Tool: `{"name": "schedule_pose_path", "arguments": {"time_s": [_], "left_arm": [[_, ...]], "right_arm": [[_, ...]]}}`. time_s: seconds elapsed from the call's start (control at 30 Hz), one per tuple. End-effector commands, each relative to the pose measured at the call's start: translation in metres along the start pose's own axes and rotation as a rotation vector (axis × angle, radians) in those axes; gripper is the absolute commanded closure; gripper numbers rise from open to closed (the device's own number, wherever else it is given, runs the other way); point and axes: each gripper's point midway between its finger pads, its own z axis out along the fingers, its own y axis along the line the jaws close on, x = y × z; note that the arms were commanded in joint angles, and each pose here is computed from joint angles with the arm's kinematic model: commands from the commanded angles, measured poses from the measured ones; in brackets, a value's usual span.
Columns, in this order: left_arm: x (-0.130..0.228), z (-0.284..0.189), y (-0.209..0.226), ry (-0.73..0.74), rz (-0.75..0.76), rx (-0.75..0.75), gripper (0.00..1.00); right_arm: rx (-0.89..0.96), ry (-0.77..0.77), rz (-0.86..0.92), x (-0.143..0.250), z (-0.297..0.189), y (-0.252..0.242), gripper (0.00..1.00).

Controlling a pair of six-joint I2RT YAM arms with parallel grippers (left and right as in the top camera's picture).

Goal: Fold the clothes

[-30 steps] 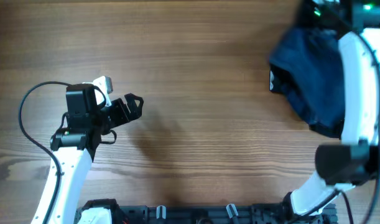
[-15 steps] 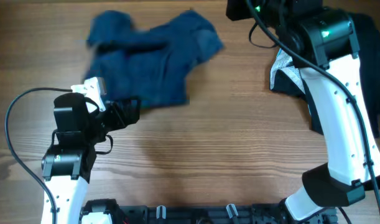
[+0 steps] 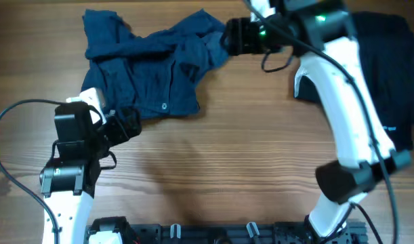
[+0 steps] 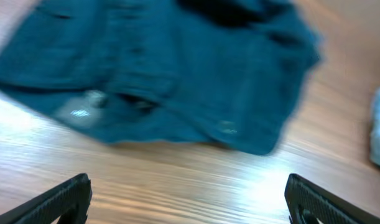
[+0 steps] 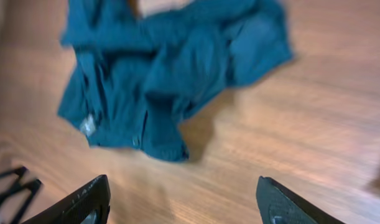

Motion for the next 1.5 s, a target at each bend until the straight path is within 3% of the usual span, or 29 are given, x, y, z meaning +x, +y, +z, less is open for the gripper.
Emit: {"name": "schedule_pose_path", "arguments": {"time_s": [0.0,0.1,0.27,0.57,0.77,0.93,1.47], "left_arm": [[-0.010,-0.001,0.033,-0.038,0.006,-0.190,0.00],[-0.003,0.014,0.038,0.021,0.001,-0.212,0.00],[0.011,0.042,0.040,0.120,-0.009,-0.202,0.00],[0.013,0.077,0.045,0.157,-0.012,-0.204,0.00],[0.008,0.082,0.044,0.142,-0.009,-0.199,0.00],[0.010,0.082,0.045,0.156,0.083,-0.193,0.00],[-0.003,0.083,0.046,0.111,0.175,-0.206,0.00]], "right_arm": [[-0.076,0.194,-0.018,0.034,0.067,0.006,0.23],[-0.099,0.257,-0.042,0.056,0.111,0.007,0.24],[-0.166,0.288,-0.052,0.079,0.142,0.015,0.26],[-0.201,0.273,-0.167,0.093,0.162,0.042,0.26],[-0.181,0.279,-0.177,0.108,0.181,0.031,0.24],[-0.168,0.251,-0.186,0.101,0.183,0.030,0.21],[-0.177,0.216,-0.181,0.094,0.194,0.031,0.15]]}}
